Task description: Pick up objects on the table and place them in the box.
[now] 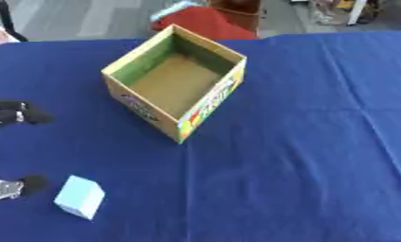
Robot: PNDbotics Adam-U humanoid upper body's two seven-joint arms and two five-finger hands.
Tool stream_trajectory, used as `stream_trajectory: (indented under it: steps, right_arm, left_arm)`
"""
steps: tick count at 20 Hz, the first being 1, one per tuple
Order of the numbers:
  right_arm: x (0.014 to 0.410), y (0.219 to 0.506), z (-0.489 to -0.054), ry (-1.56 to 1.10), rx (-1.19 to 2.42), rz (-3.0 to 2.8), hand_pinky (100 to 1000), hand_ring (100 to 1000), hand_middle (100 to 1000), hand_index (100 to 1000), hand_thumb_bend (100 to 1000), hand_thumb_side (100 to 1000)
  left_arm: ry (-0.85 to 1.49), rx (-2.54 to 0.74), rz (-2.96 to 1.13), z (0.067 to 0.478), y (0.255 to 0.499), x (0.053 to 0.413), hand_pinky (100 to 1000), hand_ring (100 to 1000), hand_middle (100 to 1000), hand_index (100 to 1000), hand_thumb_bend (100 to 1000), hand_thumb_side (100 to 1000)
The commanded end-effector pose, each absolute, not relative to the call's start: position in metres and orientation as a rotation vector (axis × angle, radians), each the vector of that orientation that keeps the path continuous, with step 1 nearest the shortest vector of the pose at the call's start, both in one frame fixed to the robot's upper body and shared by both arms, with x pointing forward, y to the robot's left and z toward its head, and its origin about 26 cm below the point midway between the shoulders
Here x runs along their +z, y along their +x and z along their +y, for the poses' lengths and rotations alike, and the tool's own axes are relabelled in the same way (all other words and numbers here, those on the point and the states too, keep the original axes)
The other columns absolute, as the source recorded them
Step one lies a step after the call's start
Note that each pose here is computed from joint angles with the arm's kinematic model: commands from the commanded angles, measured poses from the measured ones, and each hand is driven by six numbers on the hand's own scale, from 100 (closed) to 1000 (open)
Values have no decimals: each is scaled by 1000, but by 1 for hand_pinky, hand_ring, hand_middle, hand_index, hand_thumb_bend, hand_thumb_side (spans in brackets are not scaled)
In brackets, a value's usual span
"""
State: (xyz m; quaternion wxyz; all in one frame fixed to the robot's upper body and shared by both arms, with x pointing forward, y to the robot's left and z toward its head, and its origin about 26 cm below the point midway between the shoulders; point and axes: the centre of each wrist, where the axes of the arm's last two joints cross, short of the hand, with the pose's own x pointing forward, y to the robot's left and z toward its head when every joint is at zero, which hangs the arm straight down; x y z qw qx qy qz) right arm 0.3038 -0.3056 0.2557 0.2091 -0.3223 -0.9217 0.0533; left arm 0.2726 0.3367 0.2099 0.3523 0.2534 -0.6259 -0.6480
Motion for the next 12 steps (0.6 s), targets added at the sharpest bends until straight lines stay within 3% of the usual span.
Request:
stream_trajectory:
  steps: [1,6,12]
  right_arm:
    - [265,300,-305,-896,168,-2600,687,711,840,789,100,1000]
    - [265,300,-305,-892,163,-2603,687,709,839,789,100,1000]
    - [265,300,-304,-889,157,-2607,687,709,839,789,100,1000]
  left_arm:
    - [653,-1771,-1530,334,272,221,803,797,768,886,667,630]
    - [640,-1843,-1431,330,274,224,851,851,821,911,763,572]
    - [612,-1867,-1366,326,276,224,860,864,842,933,700,503]
